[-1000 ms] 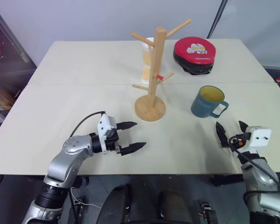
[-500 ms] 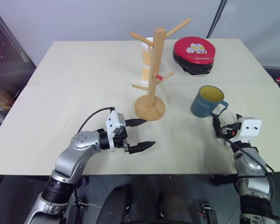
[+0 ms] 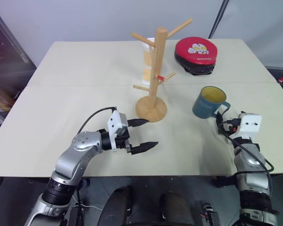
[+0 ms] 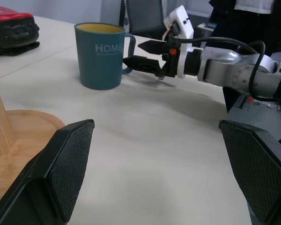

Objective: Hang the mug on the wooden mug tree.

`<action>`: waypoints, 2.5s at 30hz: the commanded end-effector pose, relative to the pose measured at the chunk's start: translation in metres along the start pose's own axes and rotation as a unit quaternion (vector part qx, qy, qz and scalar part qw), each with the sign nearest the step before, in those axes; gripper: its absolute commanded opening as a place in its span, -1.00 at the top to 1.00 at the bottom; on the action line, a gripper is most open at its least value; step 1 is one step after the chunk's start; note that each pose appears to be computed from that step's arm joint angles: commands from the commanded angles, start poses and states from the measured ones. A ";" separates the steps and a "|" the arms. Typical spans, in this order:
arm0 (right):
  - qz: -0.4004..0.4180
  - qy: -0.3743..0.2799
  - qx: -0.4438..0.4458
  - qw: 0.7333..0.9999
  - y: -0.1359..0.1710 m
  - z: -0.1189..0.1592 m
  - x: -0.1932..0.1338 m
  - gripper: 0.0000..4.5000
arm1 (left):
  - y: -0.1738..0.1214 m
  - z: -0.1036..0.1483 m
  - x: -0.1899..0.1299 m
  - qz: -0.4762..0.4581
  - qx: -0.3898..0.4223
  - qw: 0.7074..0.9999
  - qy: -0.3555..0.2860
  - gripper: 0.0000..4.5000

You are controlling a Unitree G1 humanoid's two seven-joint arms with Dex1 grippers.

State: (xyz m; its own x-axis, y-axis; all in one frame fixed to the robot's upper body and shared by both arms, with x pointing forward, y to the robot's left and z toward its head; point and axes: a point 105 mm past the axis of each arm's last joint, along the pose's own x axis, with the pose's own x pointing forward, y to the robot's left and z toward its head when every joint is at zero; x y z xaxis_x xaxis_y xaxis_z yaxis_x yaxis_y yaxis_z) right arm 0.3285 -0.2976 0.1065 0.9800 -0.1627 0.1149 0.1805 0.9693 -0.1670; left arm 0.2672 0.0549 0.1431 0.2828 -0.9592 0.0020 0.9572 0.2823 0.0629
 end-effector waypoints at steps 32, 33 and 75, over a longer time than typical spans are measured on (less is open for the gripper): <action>0.294 -0.109 -0.247 0.917 0.090 0.088 -0.033 0.98 | 0.029 -0.001 -0.031 0.078 0.035 0.996 -0.017 -1.00; 0.310 -0.122 -0.254 0.908 0.095 0.100 -0.037 0.98 | 0.032 0.001 -0.034 0.083 0.037 0.996 -0.018 -1.00; 0.382 -0.164 -0.341 0.843 0.166 0.191 -0.006 0.98 | 0.041 0.074 -0.050 0.112 0.068 0.988 -0.082 -1.00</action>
State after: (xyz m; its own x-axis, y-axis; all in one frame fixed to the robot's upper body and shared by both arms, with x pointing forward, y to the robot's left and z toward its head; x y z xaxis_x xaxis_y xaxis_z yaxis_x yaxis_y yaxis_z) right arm 0.3377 -0.1032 0.2513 0.7752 0.6276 -0.0726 -0.4169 0.4219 -0.8051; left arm 0.2931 0.1119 0.2054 0.4758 -0.8654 0.1568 0.8578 0.4960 0.1348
